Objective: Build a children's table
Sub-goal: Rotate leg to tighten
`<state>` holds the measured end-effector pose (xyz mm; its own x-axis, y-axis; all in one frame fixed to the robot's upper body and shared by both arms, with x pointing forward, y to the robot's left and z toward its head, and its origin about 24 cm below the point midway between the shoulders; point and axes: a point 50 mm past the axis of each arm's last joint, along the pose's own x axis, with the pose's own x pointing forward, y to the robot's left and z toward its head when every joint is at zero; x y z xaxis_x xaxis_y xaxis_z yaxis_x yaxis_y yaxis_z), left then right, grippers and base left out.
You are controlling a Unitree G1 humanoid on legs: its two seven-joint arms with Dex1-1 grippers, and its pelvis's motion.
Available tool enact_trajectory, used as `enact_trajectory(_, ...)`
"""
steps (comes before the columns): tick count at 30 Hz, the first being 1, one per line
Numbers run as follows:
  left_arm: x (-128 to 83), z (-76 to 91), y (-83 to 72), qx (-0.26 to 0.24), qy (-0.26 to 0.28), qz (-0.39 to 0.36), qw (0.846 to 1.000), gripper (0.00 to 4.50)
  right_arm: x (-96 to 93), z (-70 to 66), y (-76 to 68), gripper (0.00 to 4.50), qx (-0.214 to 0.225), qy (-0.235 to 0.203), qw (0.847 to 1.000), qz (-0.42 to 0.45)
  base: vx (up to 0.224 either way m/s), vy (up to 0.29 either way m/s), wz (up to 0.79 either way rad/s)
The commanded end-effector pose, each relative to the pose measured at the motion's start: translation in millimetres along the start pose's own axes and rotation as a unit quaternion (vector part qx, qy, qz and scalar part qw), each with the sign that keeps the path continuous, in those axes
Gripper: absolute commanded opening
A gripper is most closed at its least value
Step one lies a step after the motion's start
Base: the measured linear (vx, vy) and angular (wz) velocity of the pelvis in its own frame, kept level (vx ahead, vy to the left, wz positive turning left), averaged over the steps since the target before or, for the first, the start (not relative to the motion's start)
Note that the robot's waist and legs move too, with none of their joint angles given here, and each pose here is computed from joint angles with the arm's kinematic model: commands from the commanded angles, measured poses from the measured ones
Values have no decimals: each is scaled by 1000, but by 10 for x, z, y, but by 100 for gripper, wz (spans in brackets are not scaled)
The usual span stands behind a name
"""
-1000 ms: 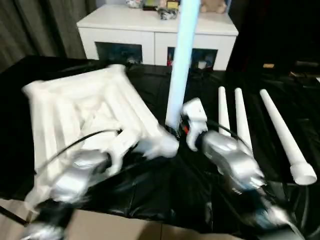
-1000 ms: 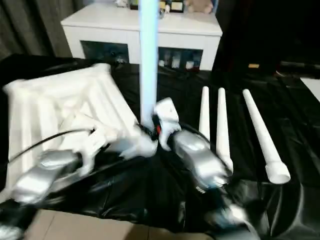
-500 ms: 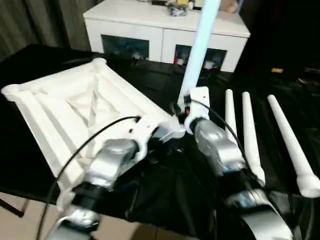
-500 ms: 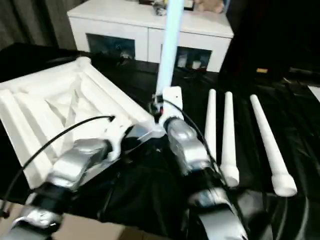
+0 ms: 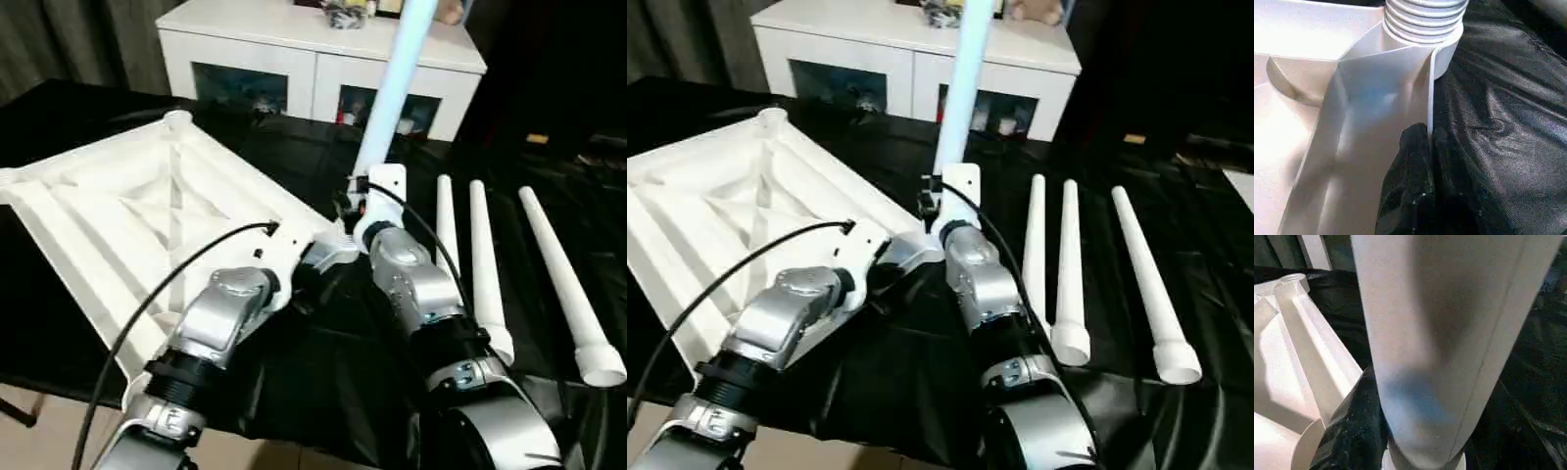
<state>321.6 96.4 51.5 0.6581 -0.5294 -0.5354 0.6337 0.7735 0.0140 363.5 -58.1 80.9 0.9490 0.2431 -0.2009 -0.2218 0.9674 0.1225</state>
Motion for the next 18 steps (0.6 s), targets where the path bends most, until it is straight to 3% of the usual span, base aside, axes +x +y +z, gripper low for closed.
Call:
enact_trajectory(1,-86,38,147,-3,-15,28,999,0,-85,-578,-60,181,24,120,992,-10,0,0,0)
enact_trajectory(11,-80,33,132,-4,-18,20,1000,0,-66,-527,-80,181,46,114,992,6,0,0,0)
enact_trajectory(13,-82,32,128,-3,-18,19,1000,0,-64,-514,-68,237,51,112,992,12,0,0,0)
enact_trajectory(18,-110,34,136,9,-24,11,1000,0,-56,-467,-47,277,42,106,993,27,0,0,0)
